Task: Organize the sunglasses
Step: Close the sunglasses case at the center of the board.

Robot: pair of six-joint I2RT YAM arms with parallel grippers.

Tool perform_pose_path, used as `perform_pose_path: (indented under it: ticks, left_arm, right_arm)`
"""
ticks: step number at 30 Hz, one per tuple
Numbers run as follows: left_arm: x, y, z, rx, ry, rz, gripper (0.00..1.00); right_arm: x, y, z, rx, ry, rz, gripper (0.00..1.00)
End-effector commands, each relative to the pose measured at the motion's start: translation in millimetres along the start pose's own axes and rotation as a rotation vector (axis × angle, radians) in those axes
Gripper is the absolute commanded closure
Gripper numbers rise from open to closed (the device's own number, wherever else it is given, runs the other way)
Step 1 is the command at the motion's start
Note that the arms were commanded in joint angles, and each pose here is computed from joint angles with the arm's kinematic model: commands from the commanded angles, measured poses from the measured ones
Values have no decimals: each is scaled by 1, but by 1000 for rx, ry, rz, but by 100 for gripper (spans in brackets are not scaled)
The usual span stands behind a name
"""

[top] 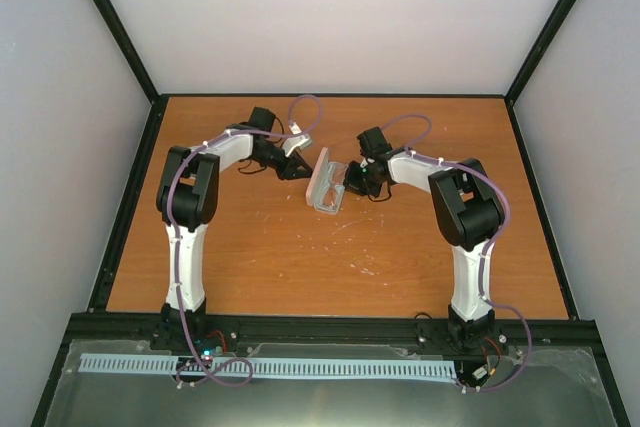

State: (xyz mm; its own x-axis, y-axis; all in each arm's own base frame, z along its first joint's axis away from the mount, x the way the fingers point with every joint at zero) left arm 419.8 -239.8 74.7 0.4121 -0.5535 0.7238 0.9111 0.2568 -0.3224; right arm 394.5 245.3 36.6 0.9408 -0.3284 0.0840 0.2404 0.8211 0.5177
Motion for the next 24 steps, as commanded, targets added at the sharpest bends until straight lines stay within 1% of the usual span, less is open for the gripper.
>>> perform_pose_path:
  ticks: [1, 10, 15, 24]
  left_arm:
    - [36, -9, 20, 18, -49, -56, 82]
    - [49, -9, 24, 15, -73, -57, 82]
    - [46, -16, 8, -21, -63, -47, 82]
    - [43, -39, -24, -91, -42, -47, 83]
  right_arm:
    - [-9, -10, -18, -34, 34, -14, 97]
    - [-10, -12, -21, -35, 36, -14, 97]
    - [-9, -11, -20, -32, 32, -8, 97]
    - [-7, -5, -17, -13, 18, -1, 97]
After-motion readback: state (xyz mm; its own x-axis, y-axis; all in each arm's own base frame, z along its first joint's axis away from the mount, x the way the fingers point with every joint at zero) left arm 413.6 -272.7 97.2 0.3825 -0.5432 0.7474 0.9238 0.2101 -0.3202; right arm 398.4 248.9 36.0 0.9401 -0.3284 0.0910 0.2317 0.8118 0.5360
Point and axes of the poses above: each gripper's point midway between its finger pads, its own z axis back along the fingers, its own y axis along the line the jaws close on, x = y × z, the point moved 2 cm from there along z, back along the fingers, and after that the axes turned 5 degrees about -z, right-handed, at the moved point
